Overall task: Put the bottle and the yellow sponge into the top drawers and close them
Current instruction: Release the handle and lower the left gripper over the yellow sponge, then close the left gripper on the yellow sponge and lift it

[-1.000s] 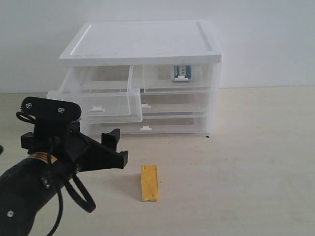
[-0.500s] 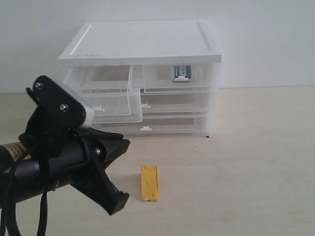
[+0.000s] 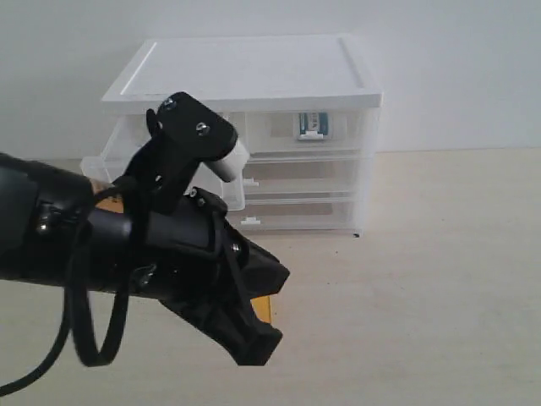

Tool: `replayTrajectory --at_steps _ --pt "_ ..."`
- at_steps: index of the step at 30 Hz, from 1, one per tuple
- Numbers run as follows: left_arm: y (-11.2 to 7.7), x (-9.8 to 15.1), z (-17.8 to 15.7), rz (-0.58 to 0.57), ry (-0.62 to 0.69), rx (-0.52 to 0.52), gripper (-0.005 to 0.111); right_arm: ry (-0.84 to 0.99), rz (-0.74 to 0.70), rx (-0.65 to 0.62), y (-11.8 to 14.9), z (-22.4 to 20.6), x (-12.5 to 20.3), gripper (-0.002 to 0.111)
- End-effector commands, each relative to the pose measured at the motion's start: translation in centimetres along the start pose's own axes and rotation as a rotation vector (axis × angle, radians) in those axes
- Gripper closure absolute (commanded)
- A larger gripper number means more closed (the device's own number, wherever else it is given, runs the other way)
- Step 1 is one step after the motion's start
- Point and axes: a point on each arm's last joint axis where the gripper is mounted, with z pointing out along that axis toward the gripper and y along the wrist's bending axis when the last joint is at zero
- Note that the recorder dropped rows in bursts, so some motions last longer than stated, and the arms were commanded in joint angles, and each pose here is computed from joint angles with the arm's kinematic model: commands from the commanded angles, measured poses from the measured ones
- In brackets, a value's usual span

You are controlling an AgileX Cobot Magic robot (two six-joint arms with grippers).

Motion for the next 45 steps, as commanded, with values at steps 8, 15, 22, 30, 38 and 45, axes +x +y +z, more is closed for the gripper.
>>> replayTrajectory --at_steps 8,15,22,30,38,45 --pt "-0.6 1.6 6.3 -0.149 0.286 -0.442 0.097 -0.007 -0.002 0.002 0.0 0.0 0.1 0.108" --pt "-1.2 2.2 9.1 -0.297 0.110 -0.628 0.090 -0.007 -0.002 0.002 0.0 0.0 0.1 0.108" --pt "-1.0 3.5 11.4 -0.435 0.082 -0.661 0.037 -0.007 -0.002 0.002 0.0 0.0 0.1 0.108" --pt "-0.6 4.8 13.5 -0.466 0.041 -0.700 0.025 -0.007 -0.002 0.002 0.0 0.0 0.1 0.108" --pt "0.5 5.3 14.2 -0.451 0.020 -0.757 0.025 -0.007 -0.002 0.002 0.0 0.0 0.1 0.108" --pt "2.3 5.9 14.8 -0.492 0.050 -0.738 0.025 -0.007 -0.002 0.002 0.0 0.0 0.1 0.108"
